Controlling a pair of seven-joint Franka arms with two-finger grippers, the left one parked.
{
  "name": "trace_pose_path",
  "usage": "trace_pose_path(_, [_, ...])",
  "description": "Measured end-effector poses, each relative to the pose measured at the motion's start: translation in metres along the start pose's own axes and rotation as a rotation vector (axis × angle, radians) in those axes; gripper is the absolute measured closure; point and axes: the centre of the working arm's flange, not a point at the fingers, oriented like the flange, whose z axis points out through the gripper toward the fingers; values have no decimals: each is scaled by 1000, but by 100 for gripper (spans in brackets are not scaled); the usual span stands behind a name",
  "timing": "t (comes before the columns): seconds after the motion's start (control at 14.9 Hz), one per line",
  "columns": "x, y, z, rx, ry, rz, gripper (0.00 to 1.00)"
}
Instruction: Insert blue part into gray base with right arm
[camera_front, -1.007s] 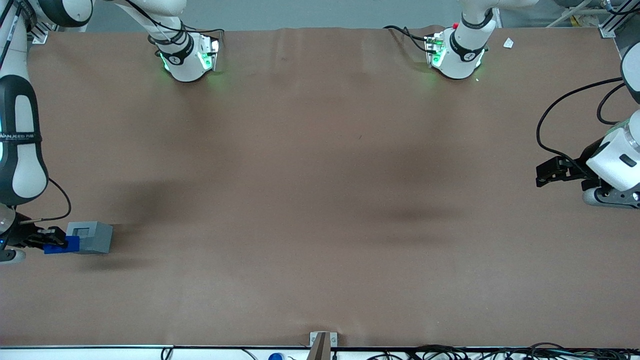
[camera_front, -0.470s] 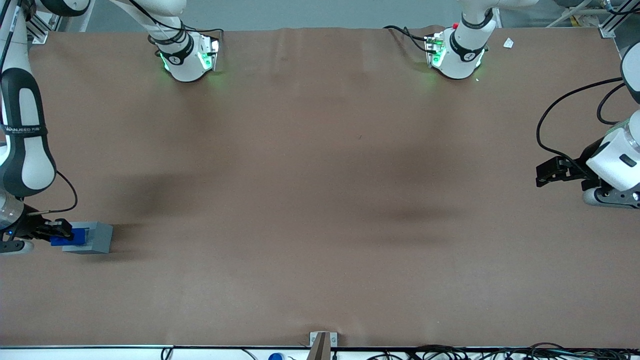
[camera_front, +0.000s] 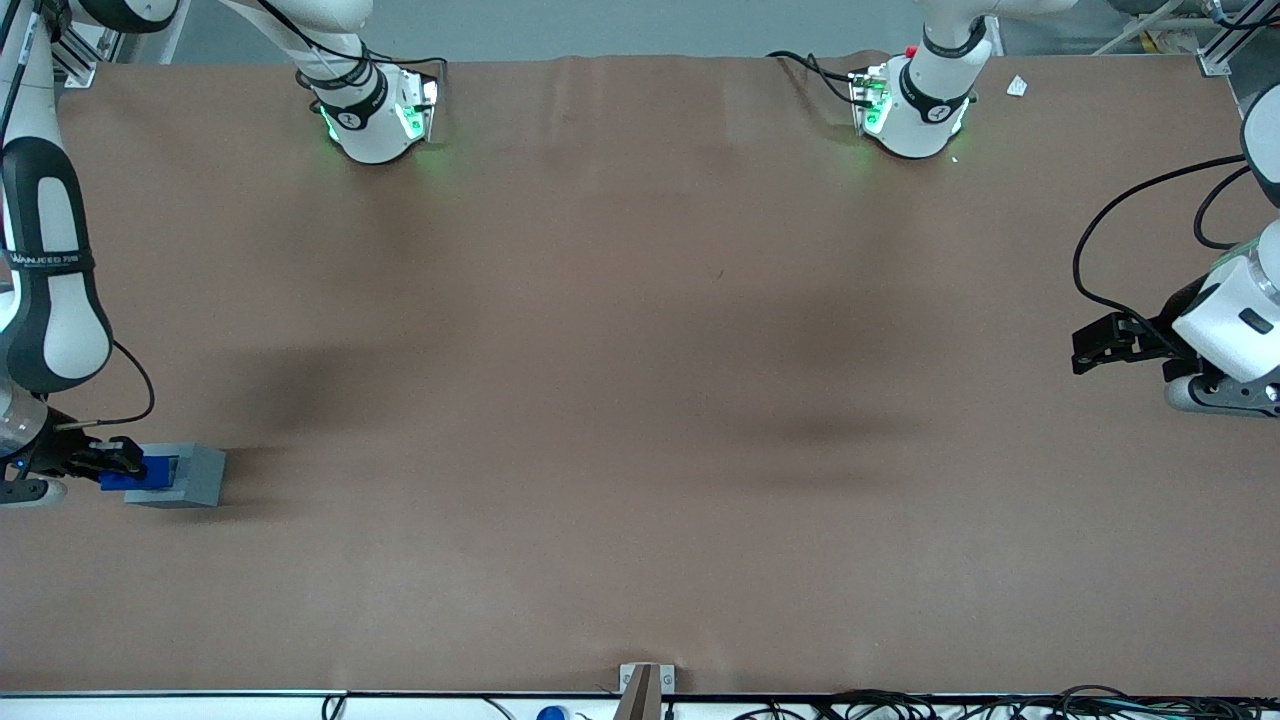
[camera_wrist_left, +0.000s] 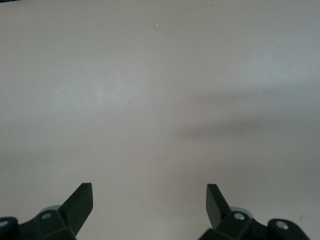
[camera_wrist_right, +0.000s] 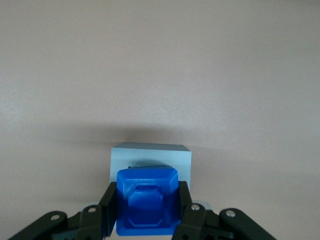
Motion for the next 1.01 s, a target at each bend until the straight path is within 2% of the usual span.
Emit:
trace_pose_path(0.2, [-3, -1, -3, -16, 32, 1, 49])
trace_pose_path(0.54, [-12, -6, -7, -31, 63, 1, 49])
trace_pose_path(1.01, [-28, -13, 6, -49, 94, 2, 49])
